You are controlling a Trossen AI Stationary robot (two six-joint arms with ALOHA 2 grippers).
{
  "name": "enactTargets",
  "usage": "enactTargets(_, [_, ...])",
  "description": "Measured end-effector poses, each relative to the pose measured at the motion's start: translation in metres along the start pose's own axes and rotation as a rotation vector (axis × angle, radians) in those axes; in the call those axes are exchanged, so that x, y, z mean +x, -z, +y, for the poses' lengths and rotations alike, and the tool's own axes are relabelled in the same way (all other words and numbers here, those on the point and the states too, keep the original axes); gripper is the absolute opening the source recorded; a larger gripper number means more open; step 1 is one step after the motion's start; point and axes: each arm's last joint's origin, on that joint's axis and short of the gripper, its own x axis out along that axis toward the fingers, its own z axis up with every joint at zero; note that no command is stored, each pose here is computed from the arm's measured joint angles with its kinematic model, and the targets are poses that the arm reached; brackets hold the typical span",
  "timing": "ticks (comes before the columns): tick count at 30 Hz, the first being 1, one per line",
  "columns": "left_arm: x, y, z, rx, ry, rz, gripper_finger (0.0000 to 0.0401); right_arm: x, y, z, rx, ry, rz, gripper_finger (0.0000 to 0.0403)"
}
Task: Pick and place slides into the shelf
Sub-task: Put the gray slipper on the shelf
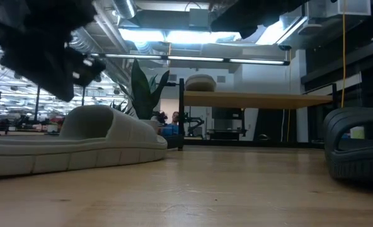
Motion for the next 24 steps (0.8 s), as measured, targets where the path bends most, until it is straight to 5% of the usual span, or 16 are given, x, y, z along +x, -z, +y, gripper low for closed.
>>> enactTargets(6, [-0.020, -0.017, -0.006, 0.061, -0.175, 0.151, 0.0000, 0.000, 0.000, 0.000, 0.000, -0.001, 0.005, 0.0021])
enactTargets(19, [-0.018, -0.021, -0.005, 0.100, -0.212, 0.123, 0.0002, 0.000, 0.002, 0.000, -0.006, -0.002, 0.023, 0.0021])
enactTargets(24, [-0.018, -0.021, -0.005, 0.074, -0.212, 0.117, 0.0035, 0.000, 0.002, 0.000, -0.006, -0.002, 0.023, 0.0021])
